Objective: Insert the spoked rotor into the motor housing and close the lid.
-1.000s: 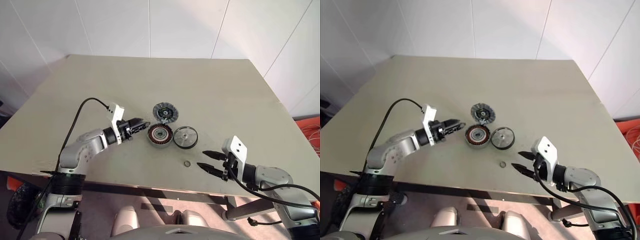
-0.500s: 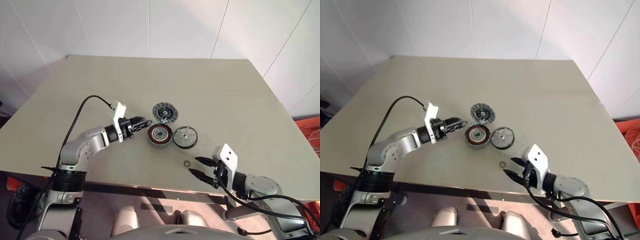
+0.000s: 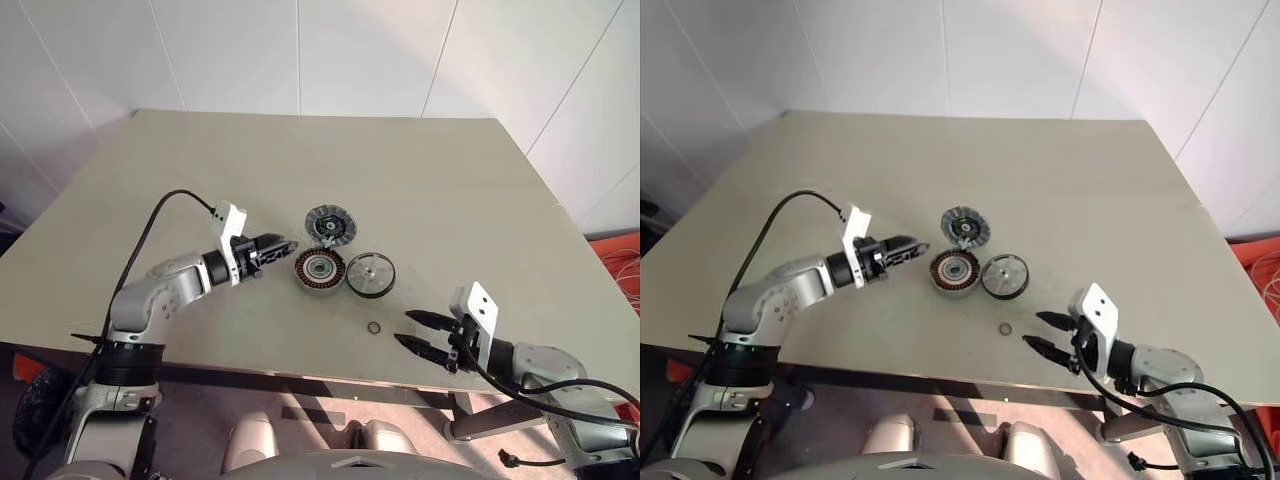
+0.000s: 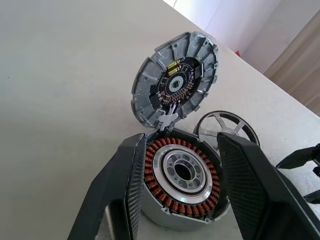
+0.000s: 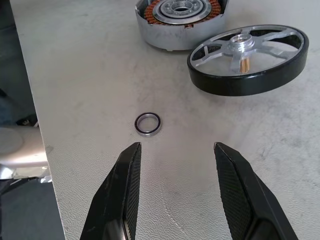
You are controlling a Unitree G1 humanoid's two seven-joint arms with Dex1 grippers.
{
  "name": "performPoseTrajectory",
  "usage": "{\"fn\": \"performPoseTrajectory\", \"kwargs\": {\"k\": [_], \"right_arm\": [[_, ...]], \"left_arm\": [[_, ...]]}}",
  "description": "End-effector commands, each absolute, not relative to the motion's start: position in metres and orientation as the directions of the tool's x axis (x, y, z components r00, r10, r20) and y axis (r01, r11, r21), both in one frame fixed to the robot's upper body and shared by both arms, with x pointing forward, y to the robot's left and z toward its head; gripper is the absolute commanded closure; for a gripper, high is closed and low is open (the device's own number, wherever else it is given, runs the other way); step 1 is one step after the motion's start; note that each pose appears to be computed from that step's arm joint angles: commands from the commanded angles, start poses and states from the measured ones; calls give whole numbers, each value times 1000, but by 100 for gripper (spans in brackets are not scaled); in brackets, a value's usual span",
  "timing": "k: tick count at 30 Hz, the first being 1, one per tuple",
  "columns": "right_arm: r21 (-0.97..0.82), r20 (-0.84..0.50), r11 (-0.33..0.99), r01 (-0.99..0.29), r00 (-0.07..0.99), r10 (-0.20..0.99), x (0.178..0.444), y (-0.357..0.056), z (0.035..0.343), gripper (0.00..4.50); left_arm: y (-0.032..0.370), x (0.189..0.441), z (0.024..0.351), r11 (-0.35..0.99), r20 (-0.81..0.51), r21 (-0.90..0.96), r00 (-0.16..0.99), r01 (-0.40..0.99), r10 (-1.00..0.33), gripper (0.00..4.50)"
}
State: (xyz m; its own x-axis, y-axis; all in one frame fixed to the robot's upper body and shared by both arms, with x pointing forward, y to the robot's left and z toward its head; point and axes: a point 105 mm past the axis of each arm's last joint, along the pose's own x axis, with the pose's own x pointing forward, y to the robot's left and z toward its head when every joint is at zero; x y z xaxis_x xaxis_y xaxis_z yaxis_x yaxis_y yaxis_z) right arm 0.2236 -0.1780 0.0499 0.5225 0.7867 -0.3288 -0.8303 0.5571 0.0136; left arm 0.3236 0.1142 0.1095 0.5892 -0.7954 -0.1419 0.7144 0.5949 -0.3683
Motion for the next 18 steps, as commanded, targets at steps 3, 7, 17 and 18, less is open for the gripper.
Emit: {"fn": "performPoseTrajectory", "kwargs": {"k": [3,7,17,18], "right_arm": [[-90,-254,572,-815,574,778,245,-212,84,198],[-150,-252,555,-818,574,779,265,-195,91,198],[-29,-156,520,-854,518,841,264,-48,125,198],[-17,-163,521,-853,517,840,261,-45,124,198]], "left_arm": [[117,325,125,600,-97,-333,606,728,-789,215],[113,327,125,596,-89,-336,605,729,-791,215],[117,320,122,604,-106,-339,609,721,-786,215],[118,319,122,607,-109,-339,611,718,-784,215]]}}
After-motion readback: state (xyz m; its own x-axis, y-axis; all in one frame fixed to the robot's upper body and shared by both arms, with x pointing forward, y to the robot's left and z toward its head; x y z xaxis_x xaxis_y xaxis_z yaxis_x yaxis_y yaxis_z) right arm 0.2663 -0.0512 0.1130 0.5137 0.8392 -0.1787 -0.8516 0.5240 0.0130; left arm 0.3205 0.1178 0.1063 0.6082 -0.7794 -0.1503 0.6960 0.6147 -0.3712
